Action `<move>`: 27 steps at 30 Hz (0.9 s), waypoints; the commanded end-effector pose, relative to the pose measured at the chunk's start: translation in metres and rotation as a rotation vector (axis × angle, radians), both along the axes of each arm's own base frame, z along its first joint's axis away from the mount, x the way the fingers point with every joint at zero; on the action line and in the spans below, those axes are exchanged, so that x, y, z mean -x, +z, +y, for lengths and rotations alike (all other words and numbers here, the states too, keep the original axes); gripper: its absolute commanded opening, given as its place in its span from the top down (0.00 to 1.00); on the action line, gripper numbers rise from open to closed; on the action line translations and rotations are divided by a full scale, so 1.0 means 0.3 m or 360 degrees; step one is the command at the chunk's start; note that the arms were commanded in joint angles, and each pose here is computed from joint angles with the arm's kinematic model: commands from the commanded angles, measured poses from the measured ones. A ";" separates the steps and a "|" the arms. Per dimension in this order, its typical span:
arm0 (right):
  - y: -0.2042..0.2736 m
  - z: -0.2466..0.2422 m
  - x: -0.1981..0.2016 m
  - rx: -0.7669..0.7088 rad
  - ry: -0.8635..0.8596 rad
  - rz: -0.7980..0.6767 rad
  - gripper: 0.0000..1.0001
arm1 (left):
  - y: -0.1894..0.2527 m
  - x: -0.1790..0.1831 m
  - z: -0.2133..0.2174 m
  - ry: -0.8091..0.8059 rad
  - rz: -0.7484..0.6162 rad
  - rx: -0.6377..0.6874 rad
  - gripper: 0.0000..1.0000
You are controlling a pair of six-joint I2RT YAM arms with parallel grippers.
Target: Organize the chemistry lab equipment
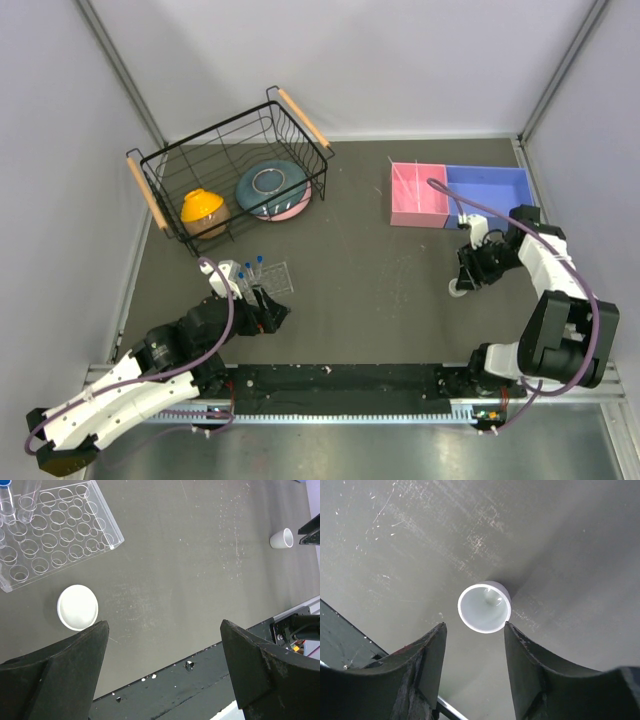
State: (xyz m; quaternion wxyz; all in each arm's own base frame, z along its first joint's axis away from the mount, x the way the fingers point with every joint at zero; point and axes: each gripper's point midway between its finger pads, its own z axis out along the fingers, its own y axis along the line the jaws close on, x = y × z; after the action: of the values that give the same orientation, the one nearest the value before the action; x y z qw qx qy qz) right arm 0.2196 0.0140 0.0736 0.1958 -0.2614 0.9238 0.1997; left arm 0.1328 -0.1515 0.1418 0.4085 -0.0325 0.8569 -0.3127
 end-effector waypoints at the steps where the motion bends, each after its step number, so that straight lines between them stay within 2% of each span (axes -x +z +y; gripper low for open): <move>1: -0.008 -0.014 -0.029 -0.0005 0.0006 -0.0010 0.51 | 0.063 -0.009 -0.013 -0.0009 -0.0059 0.0065 0.01; 9: -0.050 -0.032 -0.065 0.0004 -0.0040 0.0054 0.65 | 0.065 -0.010 -0.013 -0.0008 -0.0063 0.0064 0.01; 15: -0.075 -0.033 -0.067 -0.0001 -0.0053 0.0085 0.67 | 0.063 -0.009 -0.012 -0.0008 -0.0061 0.0060 0.01; 27: -0.019 -0.006 -0.035 -0.0027 -0.0024 -0.0016 0.67 | 0.067 -0.015 -0.018 -0.0010 -0.0066 0.0053 0.01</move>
State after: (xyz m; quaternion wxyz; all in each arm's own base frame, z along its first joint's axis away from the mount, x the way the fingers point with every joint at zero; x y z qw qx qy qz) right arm 0.2288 0.0075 0.0526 0.1706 -0.2433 0.9329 0.2036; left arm 0.1329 -0.1514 0.1417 0.4086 -0.0324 0.8570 -0.3124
